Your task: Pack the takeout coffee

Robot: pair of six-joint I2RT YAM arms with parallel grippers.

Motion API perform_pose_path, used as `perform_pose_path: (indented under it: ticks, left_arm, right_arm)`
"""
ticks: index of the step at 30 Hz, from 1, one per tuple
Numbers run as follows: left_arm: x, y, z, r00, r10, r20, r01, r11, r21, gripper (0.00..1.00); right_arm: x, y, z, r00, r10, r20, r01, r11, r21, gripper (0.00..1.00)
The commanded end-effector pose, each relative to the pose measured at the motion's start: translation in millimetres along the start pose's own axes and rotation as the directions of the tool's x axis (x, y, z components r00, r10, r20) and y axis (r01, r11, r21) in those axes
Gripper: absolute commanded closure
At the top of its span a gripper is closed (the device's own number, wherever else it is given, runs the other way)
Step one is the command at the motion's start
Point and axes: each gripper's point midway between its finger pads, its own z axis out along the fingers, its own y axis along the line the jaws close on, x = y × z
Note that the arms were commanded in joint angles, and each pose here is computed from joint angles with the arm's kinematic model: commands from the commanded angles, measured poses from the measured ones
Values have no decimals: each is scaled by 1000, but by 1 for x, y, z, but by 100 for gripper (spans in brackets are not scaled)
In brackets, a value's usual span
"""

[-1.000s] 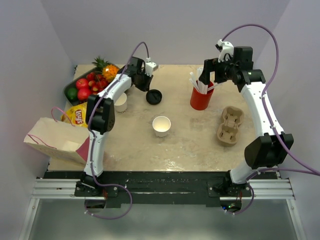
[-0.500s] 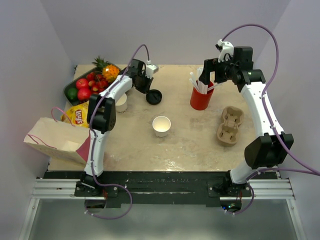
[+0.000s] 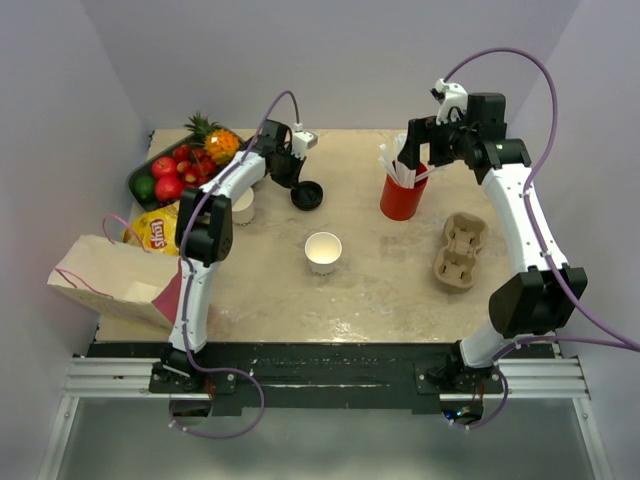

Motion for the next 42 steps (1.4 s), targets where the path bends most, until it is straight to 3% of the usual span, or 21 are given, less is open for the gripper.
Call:
perform_pose_path:
  ticks: [1,20,23,31,42]
  left_arm:
    - [-29,3,-17,997,7,74,-6,1000,-18,97]
    - [-74,0,-57,979,98,178,-88,994,-62,100]
    - [-84,-10,-66,973,82,216,-82,997,-6,100]
    - [-54,-9,-64,985,41,165,-52,997,62,100]
    - [-45,-6,-57,988,4,157,-25,991,131,100]
  right_arm:
    - [-16,1,-6,999,-14,52,14,1000,-2,1]
    - [-20,0,-3,998,-17,57,18,1000,-4,1]
    - [-19,0,-4,998,-17,57,17,1000,-1,1]
    - [-21,1,-4,998,-16,61,16,1000,-7,1]
    - [-17,4,-4,999,-10,53,11,1000,-18,1]
